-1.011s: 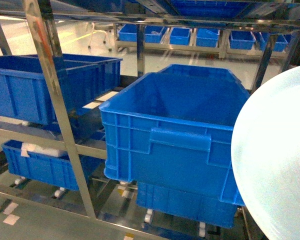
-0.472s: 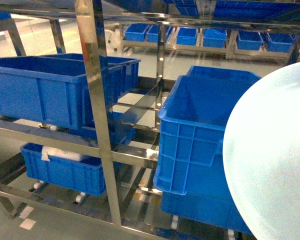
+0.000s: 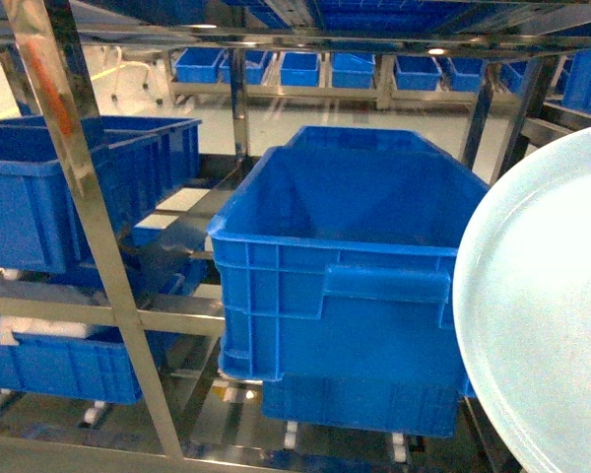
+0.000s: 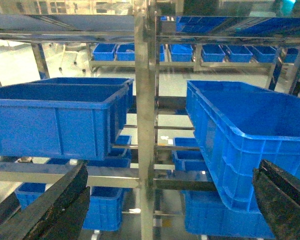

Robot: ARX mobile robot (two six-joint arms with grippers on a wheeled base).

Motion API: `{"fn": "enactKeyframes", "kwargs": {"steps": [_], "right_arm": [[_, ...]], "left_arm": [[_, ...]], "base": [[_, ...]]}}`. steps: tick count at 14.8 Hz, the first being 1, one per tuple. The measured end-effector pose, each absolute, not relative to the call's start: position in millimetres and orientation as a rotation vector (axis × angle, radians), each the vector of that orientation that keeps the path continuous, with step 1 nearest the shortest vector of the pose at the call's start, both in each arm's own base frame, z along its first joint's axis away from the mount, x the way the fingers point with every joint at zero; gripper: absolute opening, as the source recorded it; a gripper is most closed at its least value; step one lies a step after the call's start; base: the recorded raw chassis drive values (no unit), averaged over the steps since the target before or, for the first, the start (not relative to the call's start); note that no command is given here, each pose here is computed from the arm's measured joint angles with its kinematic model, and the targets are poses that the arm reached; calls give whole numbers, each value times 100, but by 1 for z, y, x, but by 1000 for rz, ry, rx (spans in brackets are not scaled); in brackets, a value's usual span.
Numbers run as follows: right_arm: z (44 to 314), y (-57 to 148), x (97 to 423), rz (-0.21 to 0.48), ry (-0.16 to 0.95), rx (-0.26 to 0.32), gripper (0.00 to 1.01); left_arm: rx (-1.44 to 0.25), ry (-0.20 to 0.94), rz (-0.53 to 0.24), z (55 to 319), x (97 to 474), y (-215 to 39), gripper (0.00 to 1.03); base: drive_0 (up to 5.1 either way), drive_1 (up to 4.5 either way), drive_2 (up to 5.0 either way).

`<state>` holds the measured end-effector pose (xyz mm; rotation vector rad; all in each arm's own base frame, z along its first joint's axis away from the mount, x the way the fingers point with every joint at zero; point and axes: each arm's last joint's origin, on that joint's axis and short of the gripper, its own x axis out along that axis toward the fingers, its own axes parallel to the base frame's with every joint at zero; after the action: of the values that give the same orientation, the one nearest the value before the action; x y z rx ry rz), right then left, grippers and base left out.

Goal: Place blue tray on left shelf second layer neatly

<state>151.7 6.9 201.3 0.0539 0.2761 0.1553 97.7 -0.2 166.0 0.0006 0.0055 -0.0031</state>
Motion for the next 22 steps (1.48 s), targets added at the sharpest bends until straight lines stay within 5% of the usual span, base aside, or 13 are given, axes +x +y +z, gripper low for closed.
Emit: {"fn": "enactKeyframes", "kwargs": {"steps": [8,22], "right_arm": [[201,7,152,157,277,54,2],[201,7,152,156,275,54,2]], "left_arm": [[1,5,-1,166,98,0,98],[1,5,0,166,98,0,98]], "base": [[-14,353,-381],[0,0,0]]}}
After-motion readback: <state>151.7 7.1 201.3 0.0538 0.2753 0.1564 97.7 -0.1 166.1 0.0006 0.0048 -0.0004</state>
